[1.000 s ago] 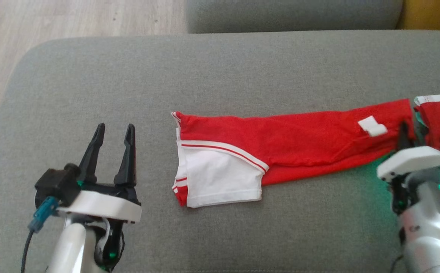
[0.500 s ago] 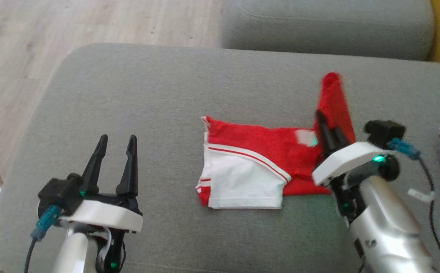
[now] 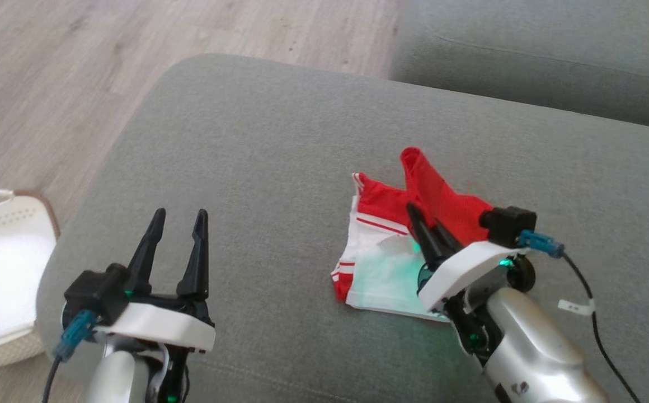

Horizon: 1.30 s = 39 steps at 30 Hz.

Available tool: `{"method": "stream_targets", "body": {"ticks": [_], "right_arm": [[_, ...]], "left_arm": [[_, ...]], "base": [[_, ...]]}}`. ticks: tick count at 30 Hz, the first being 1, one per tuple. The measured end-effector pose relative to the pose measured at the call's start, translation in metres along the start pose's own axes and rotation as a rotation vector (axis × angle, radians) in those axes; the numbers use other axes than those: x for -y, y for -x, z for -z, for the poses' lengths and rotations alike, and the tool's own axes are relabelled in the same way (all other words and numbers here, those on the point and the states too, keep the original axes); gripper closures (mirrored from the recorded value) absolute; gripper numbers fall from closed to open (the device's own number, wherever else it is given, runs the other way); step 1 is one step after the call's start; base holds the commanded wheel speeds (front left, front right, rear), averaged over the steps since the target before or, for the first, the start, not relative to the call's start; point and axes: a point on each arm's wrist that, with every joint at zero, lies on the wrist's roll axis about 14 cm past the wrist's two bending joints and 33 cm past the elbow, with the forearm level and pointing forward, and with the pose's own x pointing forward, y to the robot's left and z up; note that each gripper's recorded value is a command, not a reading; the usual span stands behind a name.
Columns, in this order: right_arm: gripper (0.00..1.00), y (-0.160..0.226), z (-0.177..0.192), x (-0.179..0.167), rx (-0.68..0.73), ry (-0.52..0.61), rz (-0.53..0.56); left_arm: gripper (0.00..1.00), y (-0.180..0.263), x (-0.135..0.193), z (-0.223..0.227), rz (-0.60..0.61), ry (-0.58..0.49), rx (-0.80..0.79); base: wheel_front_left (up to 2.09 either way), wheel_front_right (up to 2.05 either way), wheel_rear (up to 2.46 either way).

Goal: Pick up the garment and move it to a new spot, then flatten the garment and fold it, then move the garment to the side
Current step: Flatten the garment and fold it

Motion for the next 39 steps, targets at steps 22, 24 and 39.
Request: {"method": "stream_targets", "body": {"ticks": [22, 24, 39], "right_arm": [[0.0, -0.009, 0.076, -0.061, -0.239, -0.069, -0.199], [0.0, -0.011, 0.066, -0.054, -0.204, -0.067, -0.18], [0.0, 0.031, -0.074, 0.091, 0.173, 0.302, 0.181]], "left_arm": [[0.0, 0.007, -0.019, 0.01, -0.068, -0.01, -0.041], [0.0, 0.004, -0.017, 0.01, -0.058, -0.008, -0.04], [0.0, -0.032, 0.04, 0.007, 0.123, 0.027, -0.005]], "base": [[0.0, 0.0, 0.0], [0.0, 0.0, 0.0], [0.0, 0.0, 0.0]]}}
